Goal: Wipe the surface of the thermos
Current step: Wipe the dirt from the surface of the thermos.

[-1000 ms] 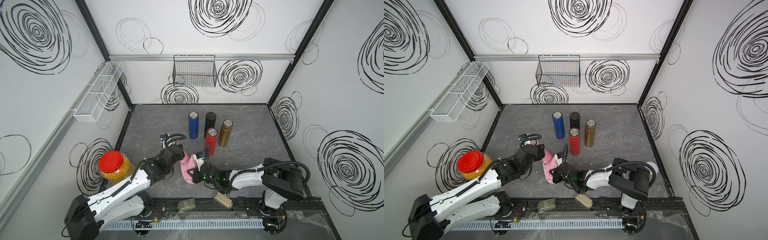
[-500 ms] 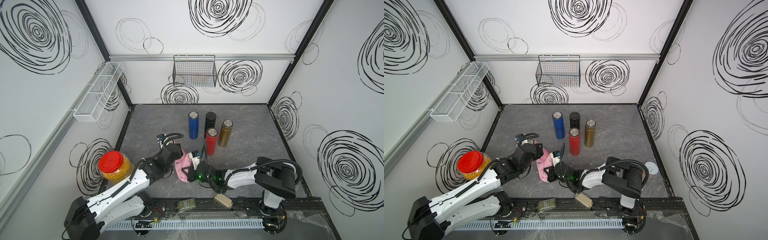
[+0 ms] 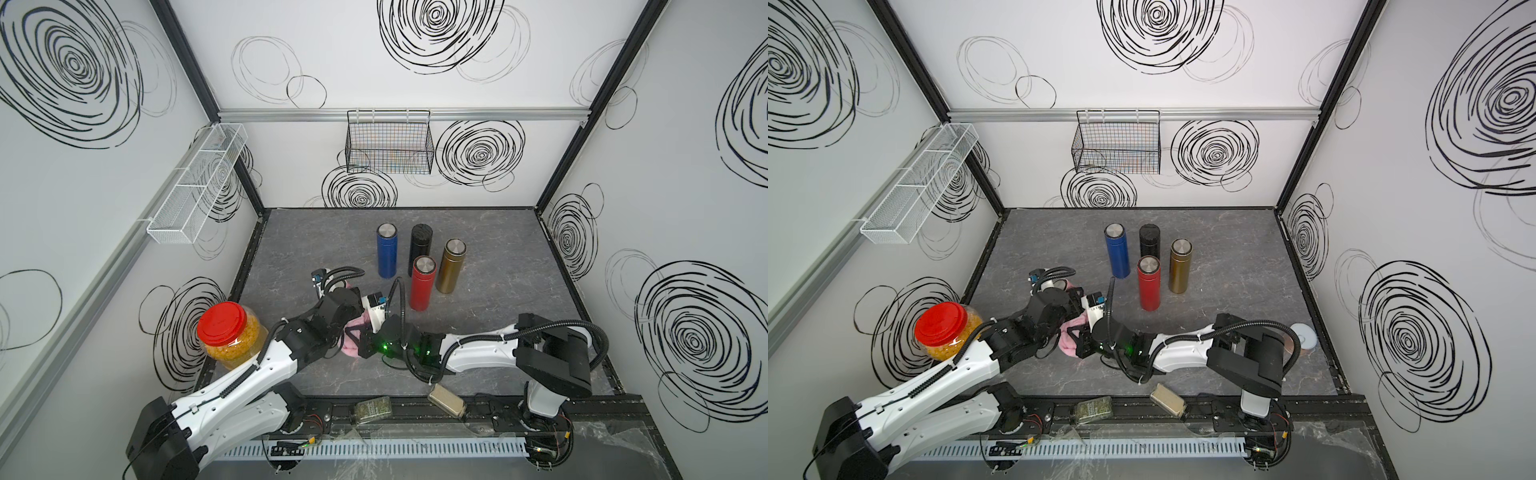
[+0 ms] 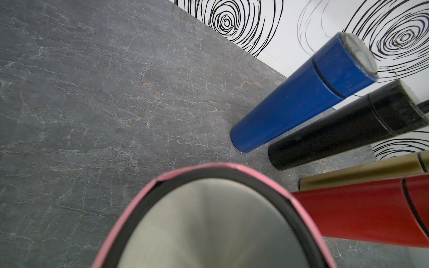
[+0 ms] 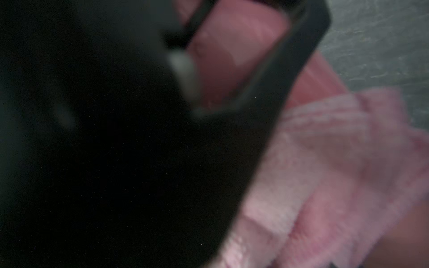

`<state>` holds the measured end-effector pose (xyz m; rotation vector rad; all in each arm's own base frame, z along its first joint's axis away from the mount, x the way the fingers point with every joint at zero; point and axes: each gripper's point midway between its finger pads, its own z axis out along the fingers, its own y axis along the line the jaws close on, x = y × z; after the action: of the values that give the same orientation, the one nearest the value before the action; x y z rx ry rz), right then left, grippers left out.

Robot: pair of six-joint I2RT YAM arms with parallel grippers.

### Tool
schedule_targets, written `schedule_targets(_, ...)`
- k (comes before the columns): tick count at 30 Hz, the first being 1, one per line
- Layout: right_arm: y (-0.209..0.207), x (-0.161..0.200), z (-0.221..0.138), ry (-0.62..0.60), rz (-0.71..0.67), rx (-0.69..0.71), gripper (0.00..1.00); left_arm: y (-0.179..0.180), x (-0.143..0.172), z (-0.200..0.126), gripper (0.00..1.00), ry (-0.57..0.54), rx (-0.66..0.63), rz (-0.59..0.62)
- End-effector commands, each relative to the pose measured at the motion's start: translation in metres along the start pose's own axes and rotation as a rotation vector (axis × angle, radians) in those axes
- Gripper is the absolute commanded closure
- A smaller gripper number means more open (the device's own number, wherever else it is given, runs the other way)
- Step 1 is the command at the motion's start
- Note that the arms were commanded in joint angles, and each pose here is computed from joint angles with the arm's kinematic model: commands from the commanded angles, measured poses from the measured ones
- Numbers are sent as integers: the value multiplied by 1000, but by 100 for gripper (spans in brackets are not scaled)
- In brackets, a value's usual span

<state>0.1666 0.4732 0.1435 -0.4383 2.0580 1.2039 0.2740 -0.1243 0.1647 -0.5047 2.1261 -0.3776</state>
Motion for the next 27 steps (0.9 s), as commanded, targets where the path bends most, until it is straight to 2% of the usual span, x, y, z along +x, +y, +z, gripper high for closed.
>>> schedule_targets(1,-35,12,1,30,28,119,100,-9,-10,-5,100,-32,53,-26)
schedule_targets(5,-77,34,-16,106,113,229,100,-18,-10,-11,100,-54,124,18)
schedule_targets(9,-85,43,-42,222,148,229,100,-31,-7,-16,100,-60,172,129)
schedule_targets(14,-72,31,-77,274,150,143,100,-60,9,-28,100,-67,242,352)
schedule_targets(18,-61,8,-99,259,153,76,100,-79,24,-45,100,-139,276,585)
schedule_targets(22,-62,8,-105,273,166,30,100,-87,36,-54,100,-123,355,640)
schedule_targets(27,-104,58,-103,376,252,114,100,-89,50,-60,100,-134,477,645)
